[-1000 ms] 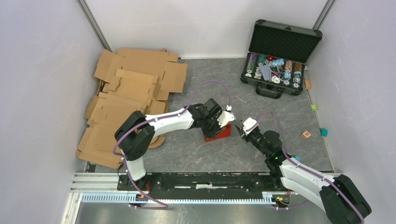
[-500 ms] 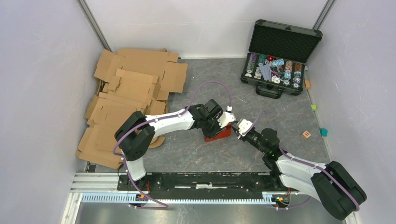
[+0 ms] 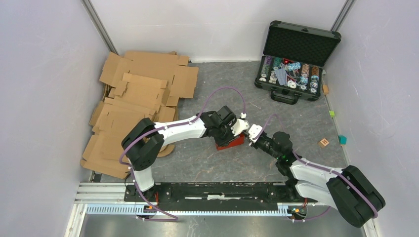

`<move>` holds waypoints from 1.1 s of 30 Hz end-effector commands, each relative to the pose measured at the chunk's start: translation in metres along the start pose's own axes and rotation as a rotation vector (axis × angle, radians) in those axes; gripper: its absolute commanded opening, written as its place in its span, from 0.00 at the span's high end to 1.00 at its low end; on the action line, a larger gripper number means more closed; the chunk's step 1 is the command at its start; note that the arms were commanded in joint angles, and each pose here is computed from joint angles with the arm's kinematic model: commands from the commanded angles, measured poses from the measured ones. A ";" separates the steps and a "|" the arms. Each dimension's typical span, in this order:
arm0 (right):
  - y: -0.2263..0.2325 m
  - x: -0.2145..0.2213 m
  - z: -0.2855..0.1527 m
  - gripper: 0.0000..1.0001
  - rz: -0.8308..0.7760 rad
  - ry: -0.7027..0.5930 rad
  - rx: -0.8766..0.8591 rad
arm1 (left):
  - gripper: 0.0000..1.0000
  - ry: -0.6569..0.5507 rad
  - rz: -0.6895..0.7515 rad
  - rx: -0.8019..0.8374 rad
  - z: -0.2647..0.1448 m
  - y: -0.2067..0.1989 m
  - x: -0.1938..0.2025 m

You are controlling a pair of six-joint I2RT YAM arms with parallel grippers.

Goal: Fold the paper box

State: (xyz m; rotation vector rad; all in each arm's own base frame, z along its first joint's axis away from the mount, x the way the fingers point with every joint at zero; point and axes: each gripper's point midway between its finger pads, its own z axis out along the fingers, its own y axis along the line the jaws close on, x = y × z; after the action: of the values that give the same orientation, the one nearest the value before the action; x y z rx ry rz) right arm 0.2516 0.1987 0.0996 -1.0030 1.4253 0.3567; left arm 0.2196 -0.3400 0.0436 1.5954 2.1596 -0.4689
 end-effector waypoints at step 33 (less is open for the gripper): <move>-0.019 -0.002 -0.003 0.98 0.094 0.091 0.088 | 0.98 0.142 -0.012 -0.017 0.008 -0.009 0.033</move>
State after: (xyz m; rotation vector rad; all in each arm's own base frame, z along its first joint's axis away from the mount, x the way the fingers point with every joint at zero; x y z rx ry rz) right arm 0.2538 0.1885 0.0977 -0.9348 1.5605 0.3430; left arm 0.2200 -0.3414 0.0441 1.5892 2.1550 -0.4221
